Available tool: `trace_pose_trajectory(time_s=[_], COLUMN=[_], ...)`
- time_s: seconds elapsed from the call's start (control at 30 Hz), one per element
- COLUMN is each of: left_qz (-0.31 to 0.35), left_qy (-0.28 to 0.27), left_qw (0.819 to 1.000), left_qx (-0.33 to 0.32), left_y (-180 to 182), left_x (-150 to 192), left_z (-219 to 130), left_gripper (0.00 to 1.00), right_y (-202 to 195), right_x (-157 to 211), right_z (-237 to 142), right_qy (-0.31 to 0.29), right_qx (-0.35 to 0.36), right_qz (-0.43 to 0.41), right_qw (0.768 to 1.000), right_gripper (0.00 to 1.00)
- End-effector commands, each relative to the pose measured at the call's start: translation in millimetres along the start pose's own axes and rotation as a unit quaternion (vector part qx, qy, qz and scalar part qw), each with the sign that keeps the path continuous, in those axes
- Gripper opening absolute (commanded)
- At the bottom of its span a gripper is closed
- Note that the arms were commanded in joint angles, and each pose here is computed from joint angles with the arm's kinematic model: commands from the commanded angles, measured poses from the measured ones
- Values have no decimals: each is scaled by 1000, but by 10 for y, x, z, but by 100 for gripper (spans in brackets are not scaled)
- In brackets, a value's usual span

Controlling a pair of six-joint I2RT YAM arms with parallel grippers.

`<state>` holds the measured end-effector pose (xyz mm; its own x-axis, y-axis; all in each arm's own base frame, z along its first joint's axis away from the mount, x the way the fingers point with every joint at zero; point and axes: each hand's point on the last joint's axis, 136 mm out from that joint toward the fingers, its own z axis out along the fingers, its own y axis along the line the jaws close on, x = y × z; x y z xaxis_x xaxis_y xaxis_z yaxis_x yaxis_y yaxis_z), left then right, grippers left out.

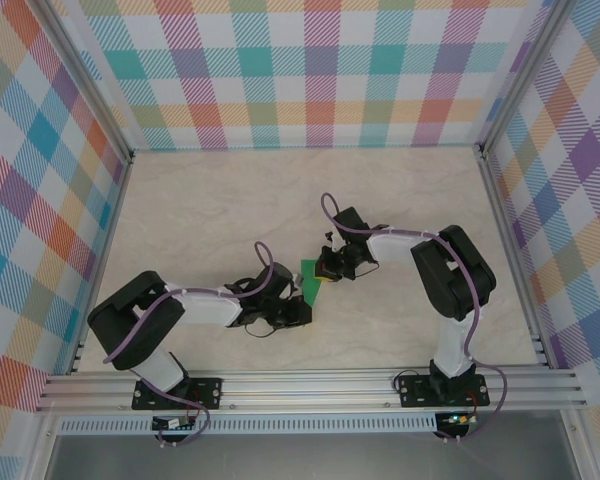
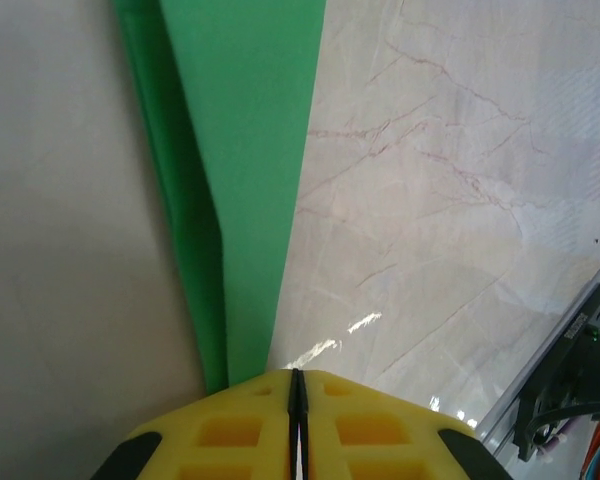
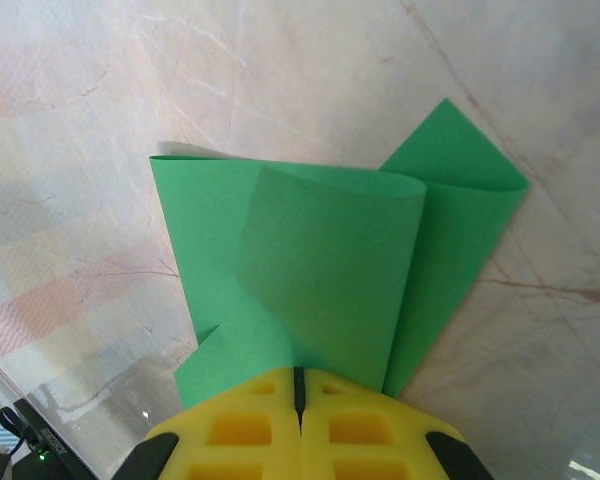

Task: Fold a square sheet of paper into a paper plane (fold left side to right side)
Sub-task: Fold the wing for the fifth time at the center of the table.

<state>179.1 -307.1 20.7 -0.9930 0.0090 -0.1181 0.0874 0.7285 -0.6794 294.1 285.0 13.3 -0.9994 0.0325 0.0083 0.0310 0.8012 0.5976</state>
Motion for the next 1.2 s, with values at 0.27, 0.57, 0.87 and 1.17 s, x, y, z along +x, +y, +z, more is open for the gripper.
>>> trace_pose_trajectory(time_s=[0.27, 0.57, 0.87, 1.17], left_qz=[-17, 31, 21, -7], left_qy=[33, -37, -1, 11], left_qw=[999, 999, 999, 999], left_qx=[-35, 15, 43, -38], left_y=[187, -400, -475, 74], left_x=[340, -304, -512, -395], left_z=[-167, -639, -175, 60], left_gripper=[11, 15, 12, 11], right_y=[-505, -436, -426, -308], right_x=[137, 114, 115, 51], right_z=[173, 159, 157, 117], right_qy=[18, 14, 15, -2], right_qx=[87, 73, 73, 51], right_qz=[22, 17, 16, 4], right_qw=[996, 997, 997, 999], right_gripper=[0, 0, 0, 0])
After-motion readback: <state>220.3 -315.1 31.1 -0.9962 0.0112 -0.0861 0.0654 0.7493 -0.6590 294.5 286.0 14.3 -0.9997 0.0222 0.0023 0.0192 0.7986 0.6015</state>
